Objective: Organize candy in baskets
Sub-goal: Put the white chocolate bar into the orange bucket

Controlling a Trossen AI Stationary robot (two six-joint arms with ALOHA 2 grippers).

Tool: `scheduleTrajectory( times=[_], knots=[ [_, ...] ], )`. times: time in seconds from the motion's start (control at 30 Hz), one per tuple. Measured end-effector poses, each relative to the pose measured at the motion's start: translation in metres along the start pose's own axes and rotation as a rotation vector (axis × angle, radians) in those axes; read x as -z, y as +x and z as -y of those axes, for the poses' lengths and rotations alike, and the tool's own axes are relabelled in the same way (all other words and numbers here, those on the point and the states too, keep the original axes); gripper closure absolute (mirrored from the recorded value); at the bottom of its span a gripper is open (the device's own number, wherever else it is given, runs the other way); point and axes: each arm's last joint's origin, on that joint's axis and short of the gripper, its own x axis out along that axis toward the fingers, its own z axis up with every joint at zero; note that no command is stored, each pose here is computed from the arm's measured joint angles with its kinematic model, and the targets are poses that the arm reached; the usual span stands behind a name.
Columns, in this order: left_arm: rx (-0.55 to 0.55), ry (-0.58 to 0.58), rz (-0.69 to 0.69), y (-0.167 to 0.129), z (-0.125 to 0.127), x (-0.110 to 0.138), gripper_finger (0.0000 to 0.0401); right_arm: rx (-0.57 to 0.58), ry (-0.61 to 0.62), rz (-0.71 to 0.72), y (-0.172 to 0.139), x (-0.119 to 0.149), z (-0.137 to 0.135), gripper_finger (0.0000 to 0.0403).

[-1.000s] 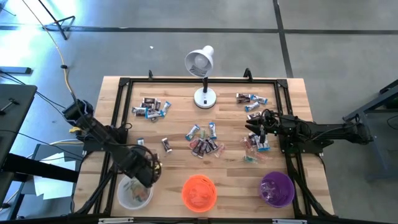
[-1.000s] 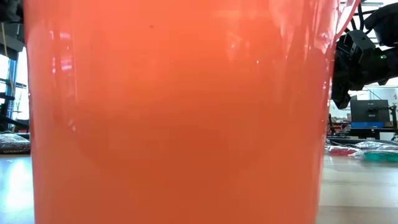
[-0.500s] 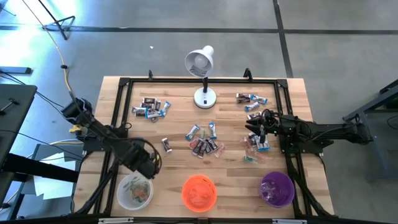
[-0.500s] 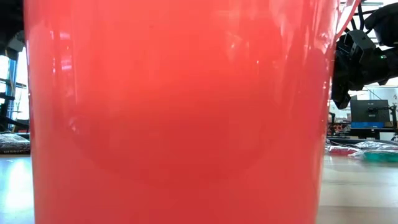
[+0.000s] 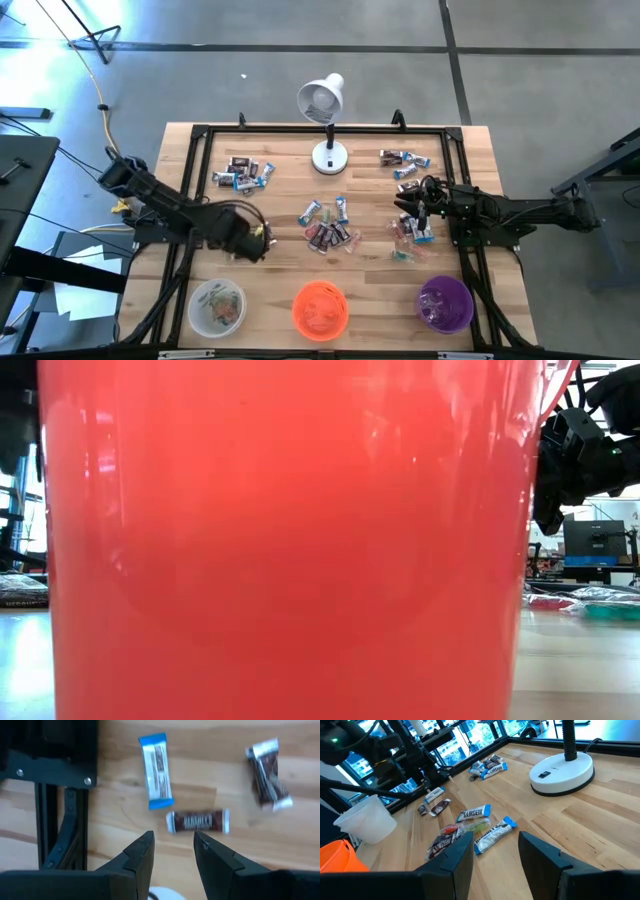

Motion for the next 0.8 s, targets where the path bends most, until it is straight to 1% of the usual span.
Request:
scheduleTrajectory(
  times=[0.13, 0.33, 0.47, 0.67, 0.8],
  knots=[
    [-0.039, -0.042, 0.000, 0.007, 0.005, -0.014, 0.0272, 0.000, 0.000, 0.000, 0.000, 0.000, 0.000, 0.0251],
    [-0.033, -0.107, -0.032, 0.038, 0.012, -0.024, 0.0270, 0.000, 0.000, 0.000, 0.000, 0.000, 0.000, 0.0251],
    [-0.046, -0.131, -0.035, 0.057, 0.012, -0.029, 0.0249, 0.000, 0.000, 0.000, 0.000, 0.000, 0.000, 0.0251],
    [-0.099, -0.053, -0.019, 0.073, 0.004, -0.032, 0.0213, 0.001, 0.000, 0.001, 0.000, 0.000, 0.000, 0.0251],
    [-0.106, -0.024, -0.019, 0.089, 0.000, -0.032, 0.0203, 0.003, 0.000, 0.002, 0.000, 0.000, 0.000, 0.0251]
  ],
)
